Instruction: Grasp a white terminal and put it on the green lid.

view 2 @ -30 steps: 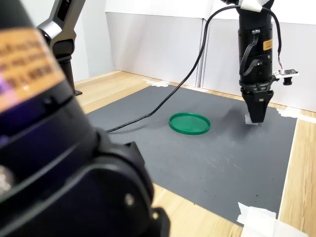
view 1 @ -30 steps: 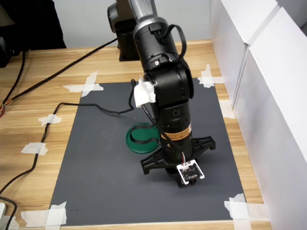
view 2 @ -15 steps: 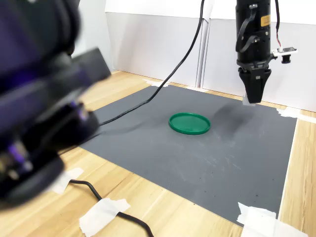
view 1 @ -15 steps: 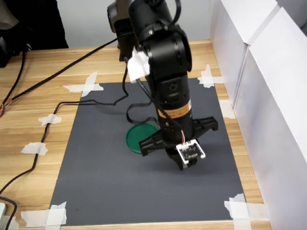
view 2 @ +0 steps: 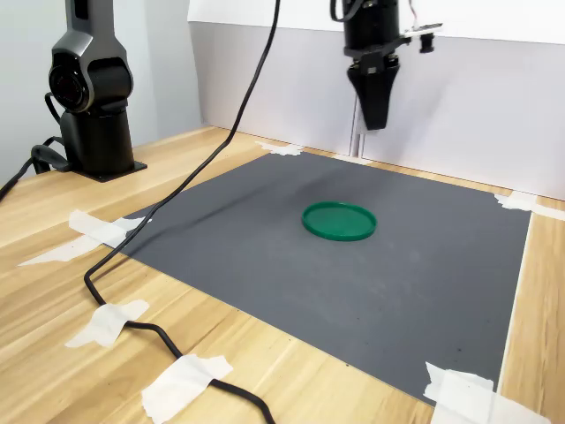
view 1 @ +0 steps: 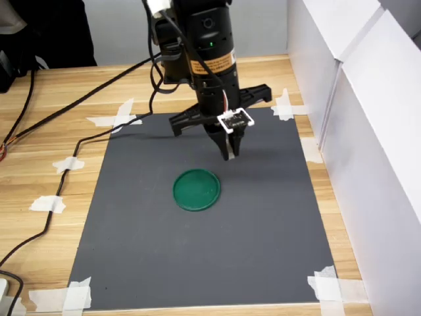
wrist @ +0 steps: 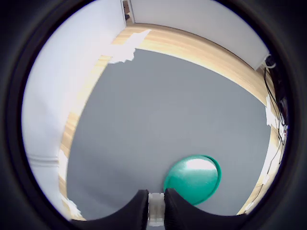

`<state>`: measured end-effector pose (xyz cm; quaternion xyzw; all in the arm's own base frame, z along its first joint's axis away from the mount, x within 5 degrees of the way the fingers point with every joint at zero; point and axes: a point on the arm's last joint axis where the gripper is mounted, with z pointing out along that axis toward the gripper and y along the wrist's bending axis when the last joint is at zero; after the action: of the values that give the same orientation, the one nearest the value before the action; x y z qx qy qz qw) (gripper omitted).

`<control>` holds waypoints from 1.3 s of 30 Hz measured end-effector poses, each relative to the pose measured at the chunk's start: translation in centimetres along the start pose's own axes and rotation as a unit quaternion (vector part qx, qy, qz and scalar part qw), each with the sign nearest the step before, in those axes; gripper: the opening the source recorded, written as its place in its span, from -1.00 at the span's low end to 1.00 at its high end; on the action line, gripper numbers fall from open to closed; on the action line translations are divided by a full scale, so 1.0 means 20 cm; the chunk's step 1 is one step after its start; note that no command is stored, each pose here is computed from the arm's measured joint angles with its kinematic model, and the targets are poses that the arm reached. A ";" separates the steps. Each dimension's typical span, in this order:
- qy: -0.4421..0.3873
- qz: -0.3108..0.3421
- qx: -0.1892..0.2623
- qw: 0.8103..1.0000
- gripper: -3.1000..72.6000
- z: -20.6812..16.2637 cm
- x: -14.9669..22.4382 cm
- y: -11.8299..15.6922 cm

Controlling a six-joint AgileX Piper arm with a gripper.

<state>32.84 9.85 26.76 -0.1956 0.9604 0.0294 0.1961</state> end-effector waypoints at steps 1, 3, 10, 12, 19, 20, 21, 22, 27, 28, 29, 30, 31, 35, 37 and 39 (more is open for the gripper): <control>0.000 0.001 0.008 1.000 -0.69 0.01 0.03 -0.02; 0.000 0.010 0.018 1.000 -0.69 0.02 0.08 -0.07; -0.004 0.043 0.040 0.998 -0.69 0.10 0.18 -0.21; -0.007 0.041 0.046 0.998 -0.69 0.11 0.18 -0.25; 0.008 0.015 0.040 0.999 -0.65 0.23 0.18 -0.27; 0.007 0.013 0.037 0.999 -0.62 0.25 0.18 -0.27; 0.007 0.012 0.034 0.999 -0.58 0.26 0.18 -0.27; 0.006 0.008 0.032 0.999 -0.53 0.26 0.18 -0.27; -0.008 0.002 0.028 1.000 -0.08 0.29 0.16 -0.27; -0.010 0.002 0.028 1.000 0.04 0.30 0.16 -0.27; -0.010 0.002 0.028 1.000 0.15 0.31 0.16 -0.27; -0.012 0.002 0.029 1.000 0.25 0.31 0.16 -0.27; -0.014 0.002 0.029 0.999 0.35 0.31 0.15 -0.27; -0.018 0.008 0.030 0.999 0.57 0.30 0.15 -0.27; -0.028 0.012 0.030 0.999 0.60 0.27 0.15 -0.27; -0.051 0.019 0.029 0.998 0.61 0.20 0.15 -0.25</control>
<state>33.64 4.62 21.93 -0.1699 0.9531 0.0147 0.2499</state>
